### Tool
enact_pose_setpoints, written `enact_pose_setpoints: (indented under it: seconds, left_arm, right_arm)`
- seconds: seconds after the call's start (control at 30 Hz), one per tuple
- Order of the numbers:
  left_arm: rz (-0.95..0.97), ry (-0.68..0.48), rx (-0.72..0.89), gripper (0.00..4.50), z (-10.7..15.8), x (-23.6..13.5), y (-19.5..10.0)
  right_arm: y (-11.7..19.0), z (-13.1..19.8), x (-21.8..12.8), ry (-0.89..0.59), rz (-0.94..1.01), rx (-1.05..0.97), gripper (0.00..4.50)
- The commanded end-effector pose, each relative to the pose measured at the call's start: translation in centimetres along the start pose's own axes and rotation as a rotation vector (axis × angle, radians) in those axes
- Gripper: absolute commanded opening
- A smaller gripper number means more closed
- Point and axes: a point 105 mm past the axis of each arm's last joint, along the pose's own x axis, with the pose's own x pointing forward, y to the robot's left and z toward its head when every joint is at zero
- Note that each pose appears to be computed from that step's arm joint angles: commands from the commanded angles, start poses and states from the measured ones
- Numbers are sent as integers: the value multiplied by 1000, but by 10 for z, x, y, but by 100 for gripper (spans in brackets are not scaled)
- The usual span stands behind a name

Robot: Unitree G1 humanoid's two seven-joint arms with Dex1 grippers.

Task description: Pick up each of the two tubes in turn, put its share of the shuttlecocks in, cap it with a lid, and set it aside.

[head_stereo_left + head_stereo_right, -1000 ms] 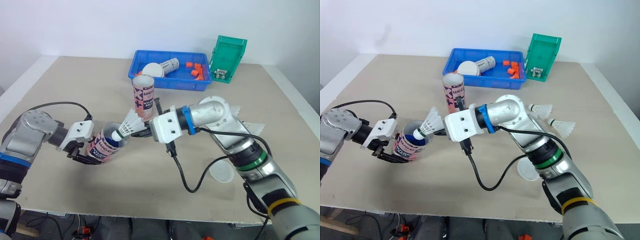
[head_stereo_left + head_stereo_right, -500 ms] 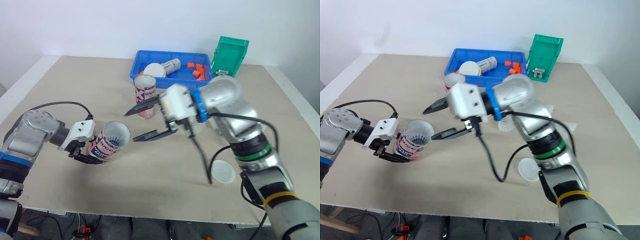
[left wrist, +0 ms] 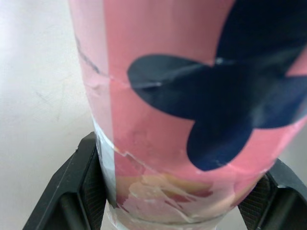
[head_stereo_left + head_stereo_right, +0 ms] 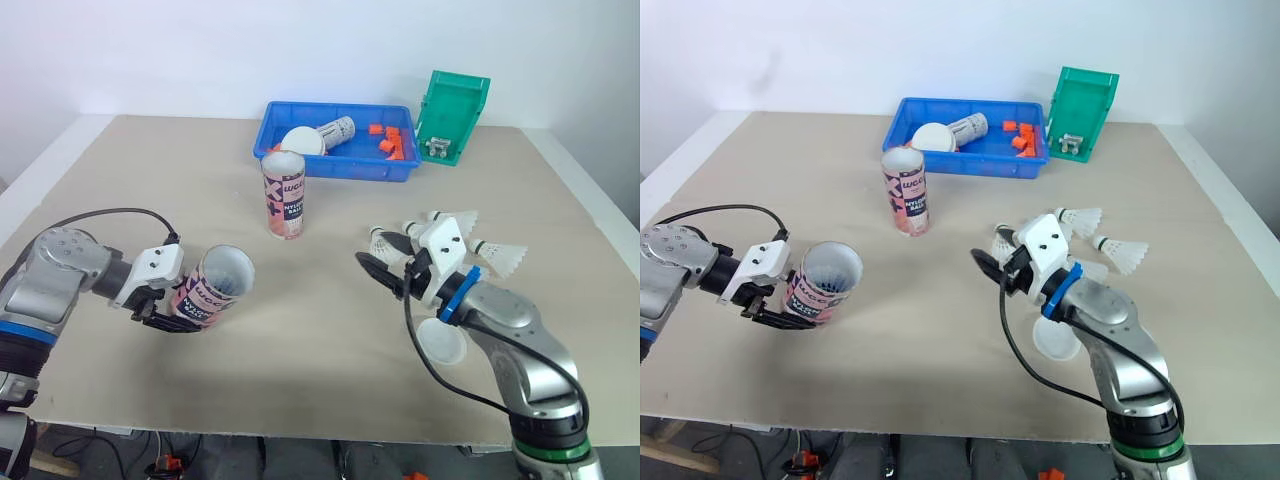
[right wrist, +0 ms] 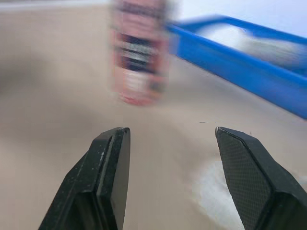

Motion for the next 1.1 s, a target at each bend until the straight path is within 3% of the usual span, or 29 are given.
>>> enact_pose_setpoints:
  seconds: [0.03, 0.2, 0.37, 0.77, 0.93, 1.1]
  left_arm:
    - [-72, 18, -15, 299, -6, 14, -7]
    - [-76, 13, -5, 299, -3, 15, -5]
    - [-76, 16, -7, 299, -4, 14, -6]
    - [-68, 8, -7, 299, -2, 13, -7]
    - [-63, 5, -9, 299, -1, 13, -7]
    - [-57, 2, -10, 299, 0, 13, -7]
  right_arm:
    - [9, 1, 3, 4, -71, -56, 307]
    - [-3, -29, 13, 114, -204, -17, 307]
    - [-1, -42, 24, 149, -216, -4, 307]
    - [-5, -46, 61, 135, -232, -42, 307]
    - [-23, -48, 69, 146, -316, -103, 307]
    - [-20, -41, 73, 112, -315, -109, 147]
